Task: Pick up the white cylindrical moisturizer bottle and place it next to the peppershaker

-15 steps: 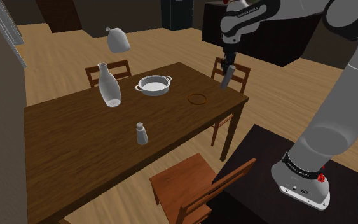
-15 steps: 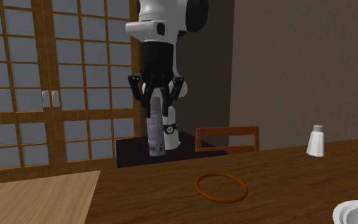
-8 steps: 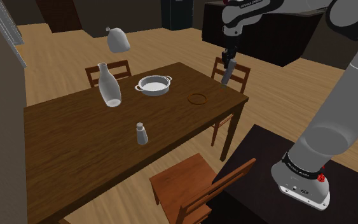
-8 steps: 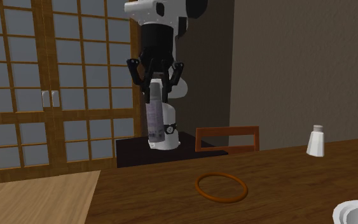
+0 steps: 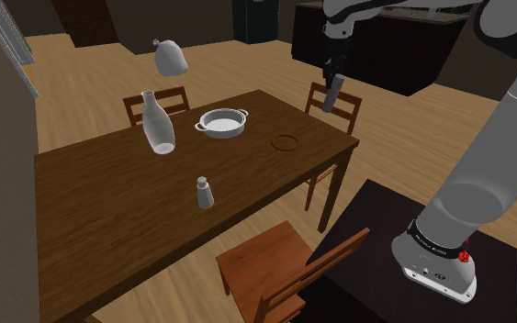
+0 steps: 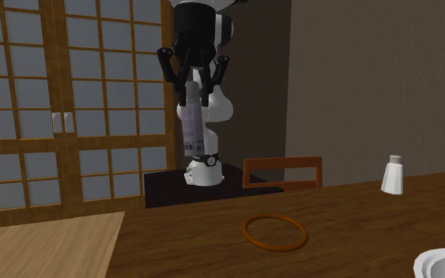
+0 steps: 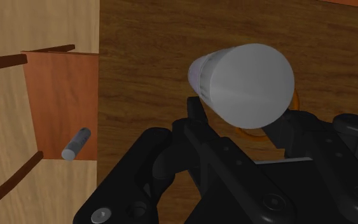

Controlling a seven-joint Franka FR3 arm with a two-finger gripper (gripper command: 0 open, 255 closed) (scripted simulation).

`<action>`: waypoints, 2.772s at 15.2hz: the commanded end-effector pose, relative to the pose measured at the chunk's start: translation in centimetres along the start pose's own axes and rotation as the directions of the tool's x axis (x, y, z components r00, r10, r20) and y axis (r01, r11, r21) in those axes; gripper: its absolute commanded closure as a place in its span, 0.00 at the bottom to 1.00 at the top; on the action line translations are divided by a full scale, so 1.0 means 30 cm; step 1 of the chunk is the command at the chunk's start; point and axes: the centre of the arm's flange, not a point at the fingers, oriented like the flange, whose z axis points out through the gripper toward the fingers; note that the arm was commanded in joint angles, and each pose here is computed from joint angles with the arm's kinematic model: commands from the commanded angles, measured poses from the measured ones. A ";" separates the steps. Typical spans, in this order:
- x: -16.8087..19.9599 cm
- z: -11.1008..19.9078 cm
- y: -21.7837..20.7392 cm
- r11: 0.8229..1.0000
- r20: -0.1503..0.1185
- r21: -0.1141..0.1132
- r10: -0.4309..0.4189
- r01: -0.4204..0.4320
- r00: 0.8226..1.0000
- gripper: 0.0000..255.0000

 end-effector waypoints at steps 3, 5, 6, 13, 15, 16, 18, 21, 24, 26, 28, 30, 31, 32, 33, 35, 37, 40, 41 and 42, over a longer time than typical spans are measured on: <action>-0.008 -0.072 0.003 1.000 0.000 0.000 0.000 0.000 1.000 1.00; -0.011 -0.107 0.004 1.000 0.000 0.000 0.000 0.000 1.000 1.00; -0.012 -0.124 0.004 1.000 0.000 0.000 0.000 0.000 1.000 1.00; -0.016 -0.222 -0.039 1.000 0.000 0.000 0.000 0.000 1.000 1.00; -0.011 -0.218 -0.126 1.000 0.000 0.000 0.000 0.000 1.000 1.00; -0.008 -0.217 -0.170 1.000 0.000 0.000 0.000 0.000 1.000 1.00; -0.003 -0.213 -0.258 1.000 0.000 0.000 0.000 0.000 1.000 1.00; 0.006 -0.208 -0.390 1.000 0.000 0.000 0.000 0.000 1.000 1.00; 0.014 -0.202 -0.521 1.000 0.000 0.000 0.000 0.000 1.000 1.00; 0.019 -0.199 -0.609 1.000 0.000 0.000 0.000 0.000 1.000 1.00; 0.025 -0.195 -0.697 1.000 0.000 0.000 0.000 0.000 1.000 1.00; 0.030 -0.192 -0.784 1.000 0.000 0.000 0.000 0.000 1.000 1.00; 0.033 -0.190 -0.828 1.000 0.000 0.000 0.000 0.000 1.000 1.00; 0.036 -0.188 -0.872 1.000 0.000 0.000 0.000 0.000 1.000 1.00; 0.038 -0.186 -0.916 1.000 0.000 0.000 0.000 0.000 1.000 1.00; 0.044 -0.183 -1.004 1.000 0.000 0.000 0.000 0.000 1.000 1.00; 0.049 -0.179 -1.091 1.000 0.000 0.000 0.000 0.000 1.000 1.00; 0.058 -0.174 -1.223 1.000 0.000 0.000 0.000 0.000 1.000 1.00; 0.060 -0.172 -1.267 1.000 0.000 0.000 0.000 0.000 1.000 1.00; 0.063 -0.170 -1.311 1.000 0.000 0.000 0.000 0.000 1.000 1.00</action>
